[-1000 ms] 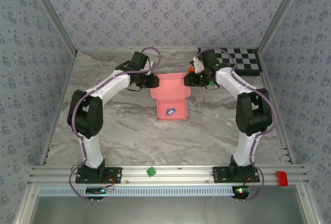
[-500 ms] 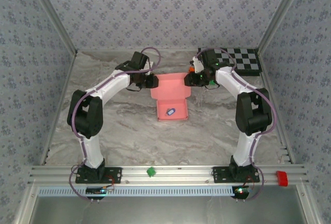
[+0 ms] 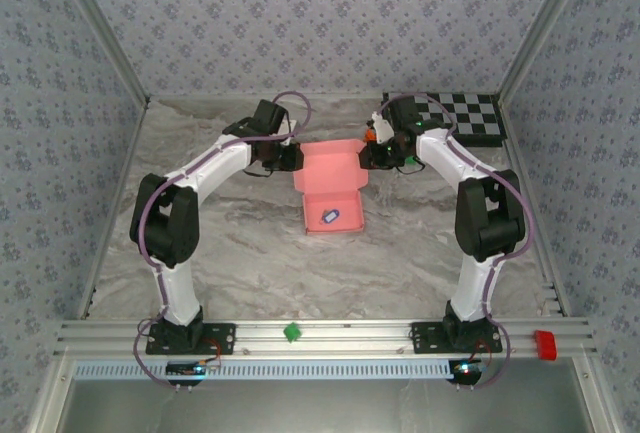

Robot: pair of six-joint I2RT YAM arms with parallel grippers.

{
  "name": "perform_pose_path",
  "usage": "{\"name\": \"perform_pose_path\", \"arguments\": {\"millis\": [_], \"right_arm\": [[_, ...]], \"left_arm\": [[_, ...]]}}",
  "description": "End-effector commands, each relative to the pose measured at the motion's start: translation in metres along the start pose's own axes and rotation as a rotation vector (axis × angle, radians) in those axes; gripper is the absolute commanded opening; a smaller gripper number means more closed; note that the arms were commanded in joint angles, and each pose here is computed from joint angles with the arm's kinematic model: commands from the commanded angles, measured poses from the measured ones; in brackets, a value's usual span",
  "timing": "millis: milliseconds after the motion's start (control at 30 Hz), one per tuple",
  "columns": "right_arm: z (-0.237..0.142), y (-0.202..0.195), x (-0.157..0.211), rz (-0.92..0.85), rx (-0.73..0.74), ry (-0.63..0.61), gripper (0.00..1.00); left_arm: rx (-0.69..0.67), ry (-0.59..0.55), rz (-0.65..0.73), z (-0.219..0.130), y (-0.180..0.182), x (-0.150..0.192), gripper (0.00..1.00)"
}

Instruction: Fold the paper box

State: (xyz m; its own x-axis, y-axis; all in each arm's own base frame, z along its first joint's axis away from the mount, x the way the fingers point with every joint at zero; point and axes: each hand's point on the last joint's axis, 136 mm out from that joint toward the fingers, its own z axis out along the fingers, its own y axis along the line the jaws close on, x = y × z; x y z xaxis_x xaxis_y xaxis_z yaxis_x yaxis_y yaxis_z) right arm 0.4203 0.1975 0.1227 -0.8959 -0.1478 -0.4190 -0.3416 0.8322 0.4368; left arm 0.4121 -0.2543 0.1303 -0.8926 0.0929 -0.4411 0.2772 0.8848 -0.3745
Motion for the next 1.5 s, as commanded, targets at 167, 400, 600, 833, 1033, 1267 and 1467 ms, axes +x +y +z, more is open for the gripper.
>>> {"name": "perform_pose_path", "arguments": {"millis": [167, 400, 600, 833, 1033, 1267, 1467], "right_arm": [[-0.007, 0.006, -0.008, -0.03, 0.036, -0.029, 0.13], [-0.017, 0.01, -0.026, -0.062, 0.085, -0.169, 0.06], [-0.018, 0.014, -0.034, -0.1, 0.131, -0.256, 0.04], [-0.014, 0.018, -0.045, -0.144, 0.163, -0.356, 0.03], [-0.013, 0.027, -0.057, -0.211, 0.201, -0.462, 0.02], [-0.007, 0.031, -0.056, -0.297, 0.271, -0.536, 0.02], [0.0, 0.033, -0.053, -0.324, 0.297, -0.55, 0.02]], "left_arm": [[0.021, -0.031, 0.028, -0.007, -0.008, -0.018, 0.05], [-0.025, -0.093, 0.093, -0.015, -0.006, -0.037, 0.03], [-0.06, -0.172, 0.146, -0.019, -0.003, -0.055, 0.0], [-0.118, -0.251, 0.192, -0.021, 0.004, -0.072, 0.0], [-0.131, -0.3, 0.2, -0.016, 0.009, -0.077, 0.0], [-0.126, -0.363, 0.172, -0.012, 0.015, -0.072, 0.0], [-0.119, -0.398, 0.145, -0.009, 0.021, -0.061, 0.02]]}}
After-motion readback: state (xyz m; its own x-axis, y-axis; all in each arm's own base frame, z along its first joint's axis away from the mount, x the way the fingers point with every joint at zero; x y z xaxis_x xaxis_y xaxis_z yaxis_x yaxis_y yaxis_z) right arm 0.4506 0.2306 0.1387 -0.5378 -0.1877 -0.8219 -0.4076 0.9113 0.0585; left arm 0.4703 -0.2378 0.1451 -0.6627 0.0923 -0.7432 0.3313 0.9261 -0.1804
